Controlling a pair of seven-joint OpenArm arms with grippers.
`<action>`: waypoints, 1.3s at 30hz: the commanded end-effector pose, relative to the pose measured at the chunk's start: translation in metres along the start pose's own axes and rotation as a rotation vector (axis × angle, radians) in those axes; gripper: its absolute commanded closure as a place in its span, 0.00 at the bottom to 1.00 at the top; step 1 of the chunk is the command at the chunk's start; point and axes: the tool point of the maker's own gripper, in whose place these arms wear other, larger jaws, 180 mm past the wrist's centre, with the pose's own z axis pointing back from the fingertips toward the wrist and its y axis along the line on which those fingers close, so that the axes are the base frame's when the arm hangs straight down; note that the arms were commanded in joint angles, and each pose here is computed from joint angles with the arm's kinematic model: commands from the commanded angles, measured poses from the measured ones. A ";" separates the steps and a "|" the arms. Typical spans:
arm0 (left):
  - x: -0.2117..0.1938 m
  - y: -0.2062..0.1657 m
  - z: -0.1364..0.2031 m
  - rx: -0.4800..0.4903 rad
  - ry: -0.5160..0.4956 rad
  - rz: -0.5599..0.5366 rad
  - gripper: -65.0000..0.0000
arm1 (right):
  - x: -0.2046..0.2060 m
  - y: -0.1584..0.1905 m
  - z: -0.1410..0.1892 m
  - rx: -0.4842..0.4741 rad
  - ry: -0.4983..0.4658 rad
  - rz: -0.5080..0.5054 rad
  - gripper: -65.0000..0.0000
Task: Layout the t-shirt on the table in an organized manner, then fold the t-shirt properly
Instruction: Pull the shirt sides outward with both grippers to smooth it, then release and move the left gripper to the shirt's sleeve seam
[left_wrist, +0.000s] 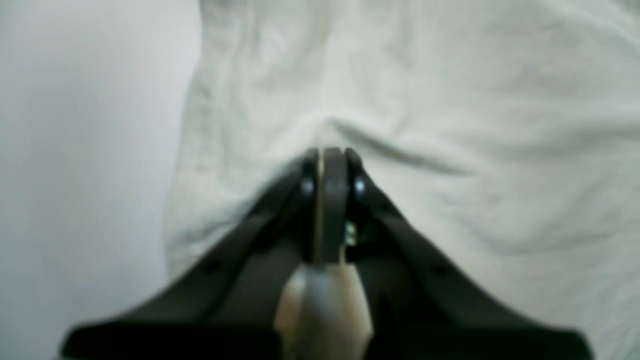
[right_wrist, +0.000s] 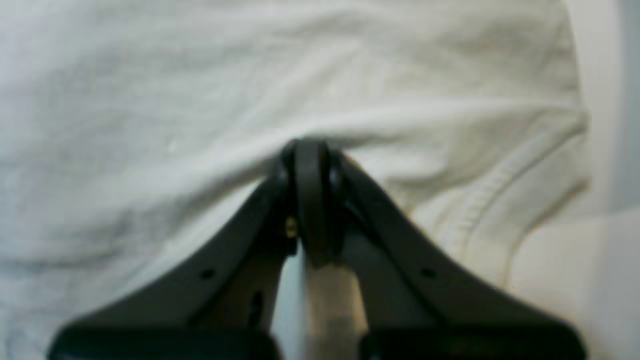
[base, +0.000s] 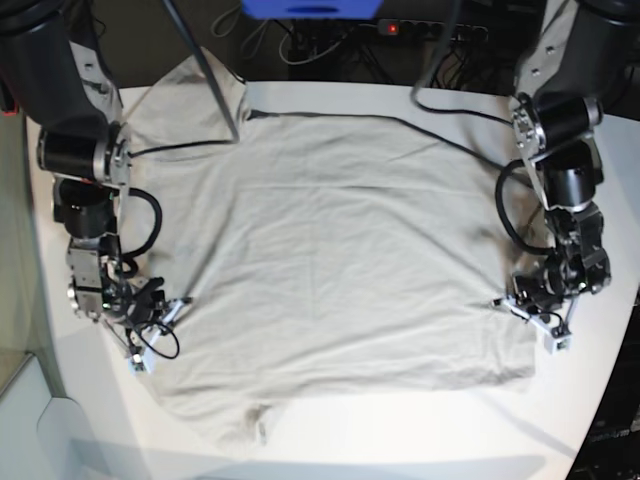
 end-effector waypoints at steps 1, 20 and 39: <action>0.045 0.001 0.014 0.001 -0.096 -0.014 0.97 | 0.046 -0.017 0.011 -0.041 -0.103 0.010 0.98; -0.080 0.035 0.165 0.281 0.075 -0.139 0.96 | -0.003 0.036 0.102 -0.045 -0.082 0.117 0.98; -0.147 0.027 0.187 0.311 0.063 0.234 0.71 | -0.030 0.048 0.105 -0.008 -0.025 0.099 0.98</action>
